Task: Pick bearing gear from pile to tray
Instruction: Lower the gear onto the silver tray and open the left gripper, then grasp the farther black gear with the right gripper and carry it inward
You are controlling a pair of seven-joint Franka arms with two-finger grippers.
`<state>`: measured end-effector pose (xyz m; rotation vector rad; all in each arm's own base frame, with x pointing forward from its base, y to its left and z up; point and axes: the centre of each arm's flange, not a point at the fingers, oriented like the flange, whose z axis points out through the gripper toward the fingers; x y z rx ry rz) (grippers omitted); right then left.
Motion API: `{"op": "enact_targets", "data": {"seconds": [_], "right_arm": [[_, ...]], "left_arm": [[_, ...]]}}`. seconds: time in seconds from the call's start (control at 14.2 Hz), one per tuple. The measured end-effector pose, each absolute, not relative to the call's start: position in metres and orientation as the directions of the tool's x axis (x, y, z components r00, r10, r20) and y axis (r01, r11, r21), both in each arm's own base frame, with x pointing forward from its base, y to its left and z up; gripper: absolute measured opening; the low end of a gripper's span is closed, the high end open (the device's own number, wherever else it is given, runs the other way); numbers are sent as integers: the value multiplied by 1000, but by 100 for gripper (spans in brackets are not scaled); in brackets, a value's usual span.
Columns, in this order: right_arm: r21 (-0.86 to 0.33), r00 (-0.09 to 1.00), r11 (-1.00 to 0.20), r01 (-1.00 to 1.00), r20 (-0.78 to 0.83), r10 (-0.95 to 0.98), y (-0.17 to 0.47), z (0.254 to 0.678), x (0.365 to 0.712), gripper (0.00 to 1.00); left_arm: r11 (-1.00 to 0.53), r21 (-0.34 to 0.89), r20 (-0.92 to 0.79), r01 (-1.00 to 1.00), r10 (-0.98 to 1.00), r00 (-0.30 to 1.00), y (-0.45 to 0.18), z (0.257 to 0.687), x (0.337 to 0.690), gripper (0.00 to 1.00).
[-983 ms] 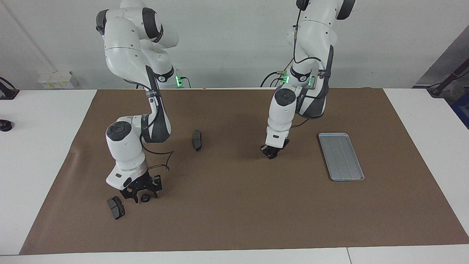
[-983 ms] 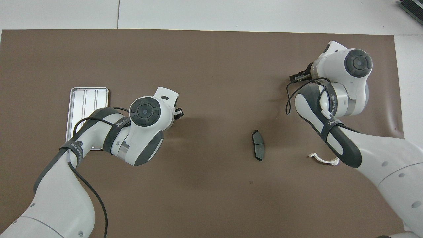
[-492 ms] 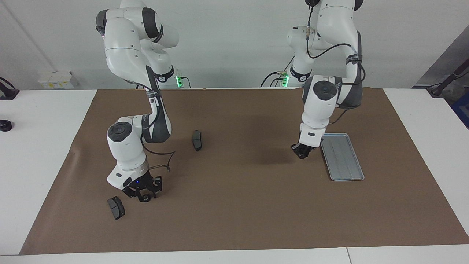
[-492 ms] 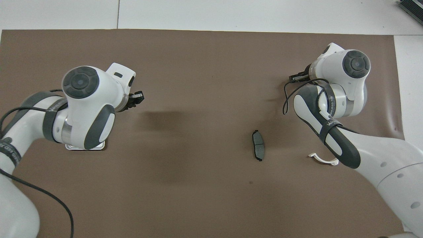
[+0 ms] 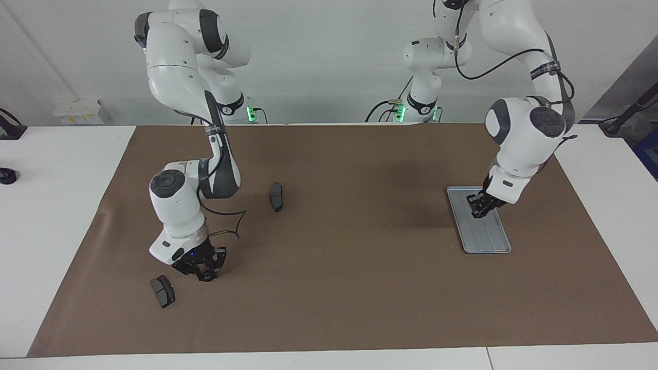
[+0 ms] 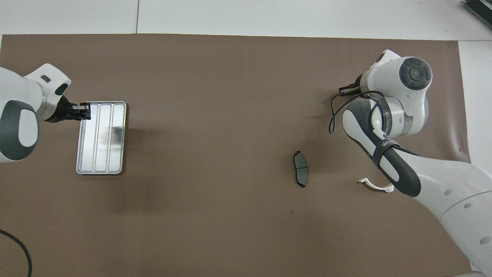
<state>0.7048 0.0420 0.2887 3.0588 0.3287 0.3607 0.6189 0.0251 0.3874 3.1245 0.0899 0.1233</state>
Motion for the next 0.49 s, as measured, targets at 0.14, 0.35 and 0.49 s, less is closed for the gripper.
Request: {"op": "enact_targets", "data": {"seconds": [0.14, 0.35, 0.49], "right_arm": [[66, 947, -974, 218, 226, 227, 52, 289, 704, 36], [46, 931, -963, 266, 246, 269, 100, 298, 701, 36], [4, 925, -964, 265, 282, 256, 145, 319, 697, 36]], "left_arm": [[-999, 20, 78, 44, 46, 996, 29, 355, 623, 24], [-999, 27, 80, 35, 37, 996, 22, 312, 617, 24], [-999, 29, 85, 29, 31, 996, 19, 307, 615, 28]]}}
